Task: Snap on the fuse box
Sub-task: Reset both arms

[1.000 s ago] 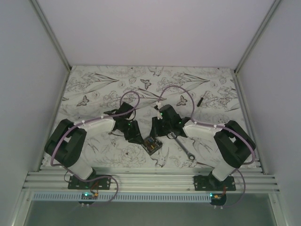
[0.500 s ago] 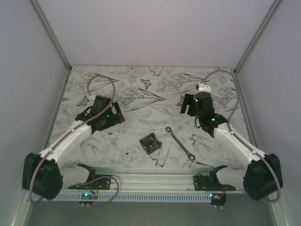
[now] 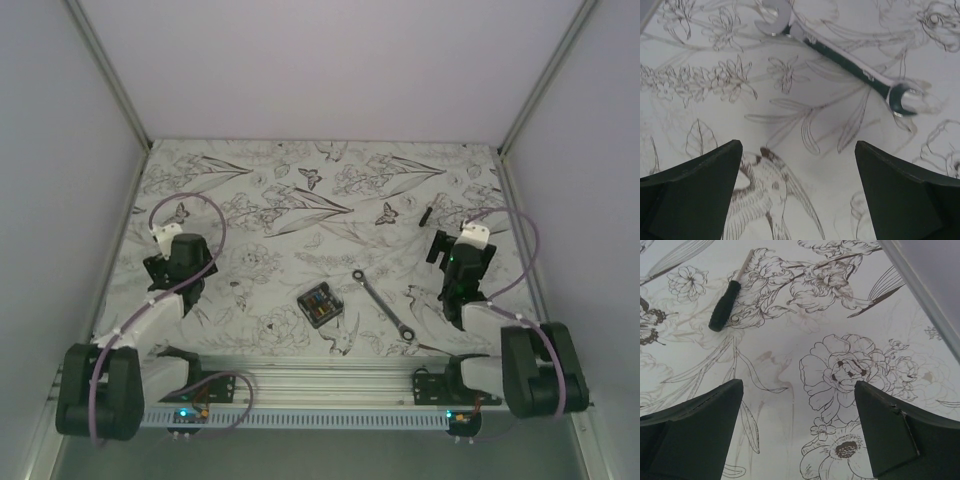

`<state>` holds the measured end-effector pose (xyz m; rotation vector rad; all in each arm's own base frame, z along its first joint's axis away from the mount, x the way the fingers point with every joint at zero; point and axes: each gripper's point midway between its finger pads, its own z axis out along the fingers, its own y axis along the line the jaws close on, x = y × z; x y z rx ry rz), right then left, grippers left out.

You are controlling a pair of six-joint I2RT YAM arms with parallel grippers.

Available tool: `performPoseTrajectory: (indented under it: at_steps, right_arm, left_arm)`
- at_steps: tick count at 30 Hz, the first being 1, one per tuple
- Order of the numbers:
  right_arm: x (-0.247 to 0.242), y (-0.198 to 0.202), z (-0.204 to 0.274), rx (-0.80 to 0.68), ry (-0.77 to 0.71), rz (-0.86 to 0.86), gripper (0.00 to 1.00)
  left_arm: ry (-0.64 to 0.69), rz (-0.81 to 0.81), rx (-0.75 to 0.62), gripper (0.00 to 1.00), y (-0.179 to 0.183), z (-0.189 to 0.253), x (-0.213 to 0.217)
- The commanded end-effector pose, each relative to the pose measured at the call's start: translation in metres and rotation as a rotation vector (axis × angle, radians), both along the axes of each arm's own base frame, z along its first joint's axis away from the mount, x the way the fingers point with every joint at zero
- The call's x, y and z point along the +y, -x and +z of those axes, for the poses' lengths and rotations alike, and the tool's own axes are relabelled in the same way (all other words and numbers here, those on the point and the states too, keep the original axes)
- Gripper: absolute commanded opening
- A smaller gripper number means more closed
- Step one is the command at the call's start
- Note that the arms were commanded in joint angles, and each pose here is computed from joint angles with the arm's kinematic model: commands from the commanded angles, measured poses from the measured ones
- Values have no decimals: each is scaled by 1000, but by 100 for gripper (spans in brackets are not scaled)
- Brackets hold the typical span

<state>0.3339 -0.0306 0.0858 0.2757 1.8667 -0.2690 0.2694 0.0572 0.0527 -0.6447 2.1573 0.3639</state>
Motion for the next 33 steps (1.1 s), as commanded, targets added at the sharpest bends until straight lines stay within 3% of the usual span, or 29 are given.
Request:
performPoseTrajectory:
  at_steps: [1,7,13,33]
  right_arm:
    - [0,-23,42,-276,19,21,99]
    - [26,-30,19,-249,57,199,99]
    - [21,-42,9,-200,25,189,99]
    - [21,-42,11,-208,24,189,99]
  left_arm:
    - [-104,-33,-108,100,-36,12,18]
    - [-79,-256,-146,100,-73,-10,-10]
    - [-50,-567,-151,100,-91,-28,-55]
    - [-46,-574,-155,100,-92,-27,-55]
